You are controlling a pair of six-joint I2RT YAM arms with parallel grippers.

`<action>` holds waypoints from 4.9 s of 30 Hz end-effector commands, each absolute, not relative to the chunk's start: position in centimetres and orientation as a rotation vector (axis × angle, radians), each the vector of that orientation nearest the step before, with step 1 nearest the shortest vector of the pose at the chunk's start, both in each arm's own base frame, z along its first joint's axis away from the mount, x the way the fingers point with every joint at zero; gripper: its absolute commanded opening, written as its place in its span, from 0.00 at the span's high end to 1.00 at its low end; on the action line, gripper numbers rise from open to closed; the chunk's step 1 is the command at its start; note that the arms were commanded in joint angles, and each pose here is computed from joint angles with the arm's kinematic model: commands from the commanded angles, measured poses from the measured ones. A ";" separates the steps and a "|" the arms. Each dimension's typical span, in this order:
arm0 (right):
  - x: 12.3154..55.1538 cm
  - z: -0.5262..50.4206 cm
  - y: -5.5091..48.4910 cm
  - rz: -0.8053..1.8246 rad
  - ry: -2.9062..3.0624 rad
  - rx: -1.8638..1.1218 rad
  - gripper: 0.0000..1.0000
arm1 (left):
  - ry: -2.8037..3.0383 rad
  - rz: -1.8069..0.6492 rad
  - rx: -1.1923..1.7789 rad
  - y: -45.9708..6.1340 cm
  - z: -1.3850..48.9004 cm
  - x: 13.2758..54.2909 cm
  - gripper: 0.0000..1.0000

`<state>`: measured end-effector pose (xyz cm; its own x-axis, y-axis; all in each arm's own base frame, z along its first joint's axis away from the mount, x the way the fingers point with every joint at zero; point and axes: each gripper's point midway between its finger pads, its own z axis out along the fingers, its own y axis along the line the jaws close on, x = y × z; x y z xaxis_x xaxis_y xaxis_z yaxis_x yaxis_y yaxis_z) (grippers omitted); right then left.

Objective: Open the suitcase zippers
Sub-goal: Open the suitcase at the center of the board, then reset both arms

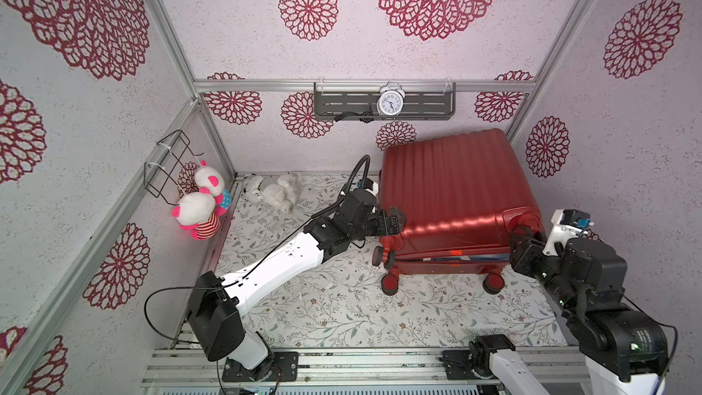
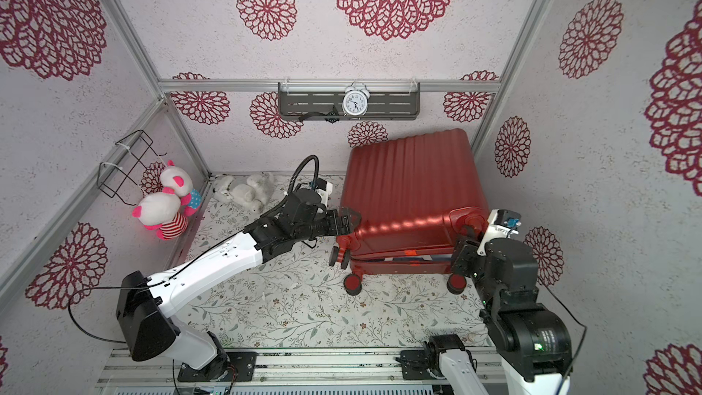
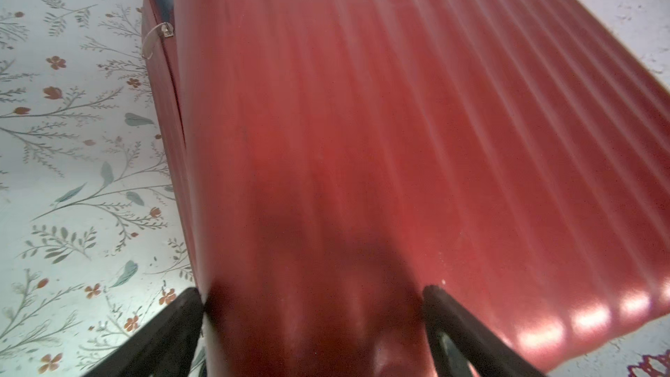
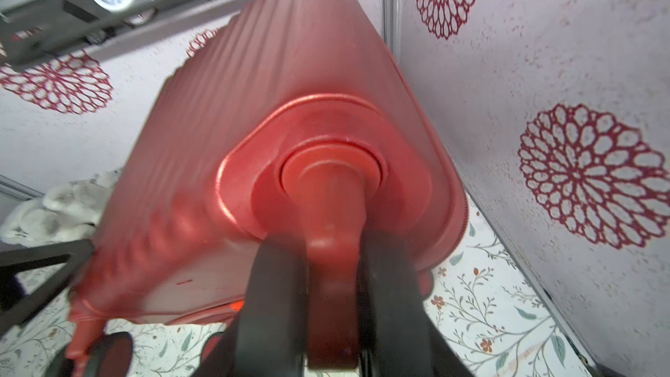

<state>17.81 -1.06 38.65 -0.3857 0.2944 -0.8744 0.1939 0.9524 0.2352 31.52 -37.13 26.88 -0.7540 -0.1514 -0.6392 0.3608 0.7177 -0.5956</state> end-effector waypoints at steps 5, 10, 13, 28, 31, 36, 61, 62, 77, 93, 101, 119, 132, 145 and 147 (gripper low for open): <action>17.1 50.8 5.0 0.551 1.615 0.107 0.89 | 2.416 -1.005 0.433 -42.5 20.3 26.0 0.04; 17.6 52.2 7.8 0.775 1.558 0.049 0.93 | 2.417 -0.935 0.360 -40.8 19.2 27.5 0.04; 18.1 52.2 8.8 0.878 1.529 0.047 0.93 | 2.416 -0.906 0.306 -39.1 18.8 28.3 0.03; 18.8 55.1 11.1 1.264 1.333 0.063 0.96 | 2.409 -0.816 0.126 -32.2 17.8 31.2 0.03; 18.6 56.0 11.4 1.324 1.292 0.059 0.97 | 2.400 -0.802 0.083 -30.5 17.9 31.7 0.03; 18.5 56.8 12.4 1.401 1.261 0.035 0.97 | 2.393 -0.786 0.021 -27.8 17.9 32.4 0.03; 16.4 43.5 37.2 1.213 1.606 -0.259 0.98 | 1.937 -0.606 -0.291 -7.7 36.2 20.0 0.02; 16.0 42.8 38.4 1.199 1.616 -0.270 0.98 | 1.920 -0.611 -0.296 -7.3 36.7 19.5 0.03; 12.9 29.5 55.5 1.165 1.827 -0.498 0.97 | 1.848 -0.581 -0.327 -3.5 39.5 15.4 0.02; 9.5 23.5 65.6 1.206 1.931 -0.761 0.31 | 1.875 -0.561 -0.313 -3.7 39.5 15.6 0.02; 7.0 23.8 56.4 1.024 1.940 -0.876 0.01 | 1.911 -0.536 -0.323 -4.3 38.2 16.8 0.02; 17.6 24.7 31.6 0.561 1.955 -0.537 0.01 | 2.120 -0.312 -0.319 -9.5 28.1 26.2 0.02; 27.3 24.0 9.8 0.051 1.864 -0.071 0.01 | 1.941 0.026 -0.217 -9.4 23.2 32.7 0.02; 33.7 18.9 0.9 -0.105 1.834 0.058 0.01 | 1.867 0.271 -0.055 -7.4 18.4 34.8 0.02; 34.3 18.5 0.5 -0.103 1.826 0.068 0.01 | 1.853 0.247 -0.072 -6.6 18.6 34.7 0.02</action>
<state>32.53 -0.10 15.21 -0.3961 -0.0024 -0.9182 0.1460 0.9871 -0.0656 33.88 -7.34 15.54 -0.4100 0.0837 -0.9082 -0.1561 0.9746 0.1603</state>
